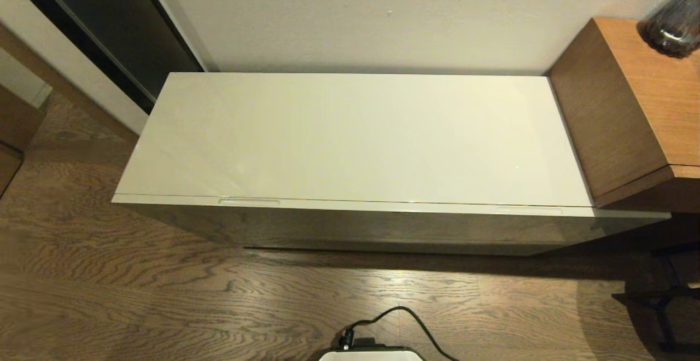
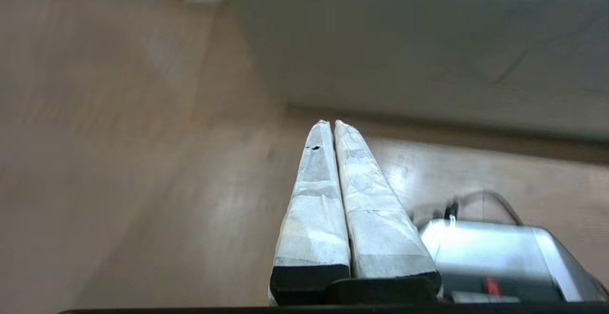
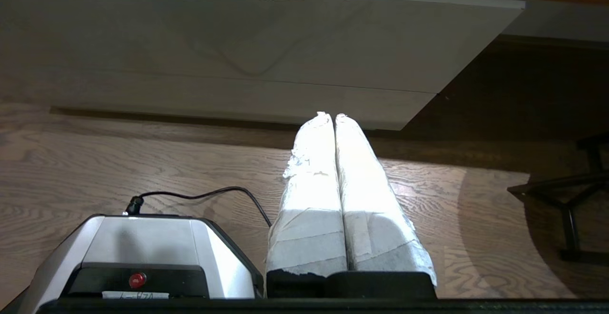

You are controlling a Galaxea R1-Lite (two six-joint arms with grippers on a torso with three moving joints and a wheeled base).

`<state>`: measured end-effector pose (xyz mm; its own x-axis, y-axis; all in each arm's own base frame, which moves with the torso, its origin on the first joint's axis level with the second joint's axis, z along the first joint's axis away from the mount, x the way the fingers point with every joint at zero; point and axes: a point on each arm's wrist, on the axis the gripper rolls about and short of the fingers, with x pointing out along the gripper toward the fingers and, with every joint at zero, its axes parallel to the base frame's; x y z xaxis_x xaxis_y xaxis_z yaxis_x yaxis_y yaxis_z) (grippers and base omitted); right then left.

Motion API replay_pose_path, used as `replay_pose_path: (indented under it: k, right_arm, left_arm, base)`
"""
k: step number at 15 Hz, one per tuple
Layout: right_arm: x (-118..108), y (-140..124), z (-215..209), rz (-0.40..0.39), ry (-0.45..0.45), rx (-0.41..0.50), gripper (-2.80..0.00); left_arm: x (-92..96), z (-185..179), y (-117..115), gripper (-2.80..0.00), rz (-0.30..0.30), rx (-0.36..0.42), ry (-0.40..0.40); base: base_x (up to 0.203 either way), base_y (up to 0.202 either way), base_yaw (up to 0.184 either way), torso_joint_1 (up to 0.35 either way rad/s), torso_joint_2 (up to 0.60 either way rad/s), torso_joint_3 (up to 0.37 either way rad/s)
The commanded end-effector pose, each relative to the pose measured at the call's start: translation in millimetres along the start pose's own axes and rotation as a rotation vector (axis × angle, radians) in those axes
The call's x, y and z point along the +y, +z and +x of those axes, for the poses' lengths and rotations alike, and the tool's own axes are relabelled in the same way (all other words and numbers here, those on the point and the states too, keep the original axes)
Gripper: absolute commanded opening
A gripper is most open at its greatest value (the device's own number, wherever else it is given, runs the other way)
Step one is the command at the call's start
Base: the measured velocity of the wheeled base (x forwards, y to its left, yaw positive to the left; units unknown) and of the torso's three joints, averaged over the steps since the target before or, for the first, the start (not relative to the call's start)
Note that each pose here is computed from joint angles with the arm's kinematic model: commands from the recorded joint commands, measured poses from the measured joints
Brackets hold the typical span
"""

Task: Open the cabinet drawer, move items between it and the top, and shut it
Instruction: Open the drawer

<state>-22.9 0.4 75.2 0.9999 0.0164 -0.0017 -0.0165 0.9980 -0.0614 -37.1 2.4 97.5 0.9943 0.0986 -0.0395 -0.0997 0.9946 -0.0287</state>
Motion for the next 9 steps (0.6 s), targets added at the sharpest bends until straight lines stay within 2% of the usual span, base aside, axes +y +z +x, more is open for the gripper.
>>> replay_pose_path:
  k: [1, 2, 9]
  right_arm:
    - [0.0, -0.4, 0.2, -0.001, -0.001, 0.003, -2.8]
    - [0.0, -0.4, 0.2, -0.001, 0.001, 0.003, -2.8]
    - [0.0, -0.4, 0.2, -0.001, 0.001, 0.003, -2.8]
  left_arm:
    - [-2.3, 13.4, -12.3, -2.8, -0.014, -0.103, -0.061]
    - [-3.4, 14.5, -15.8, -2.8, -0.026, -0.088, -0.11]
    - [-3.4, 14.6, -16.0, -2.8, -0.027, -0.087, -0.11]
  base:
    - [0.0, 0.0, 0.0, 0.0, 0.0, 0.0]
    - [0.0, 0.0, 0.0, 0.0, 0.0, 0.0]
    - [0.0, 0.0, 0.0, 0.0, 0.0, 0.0]
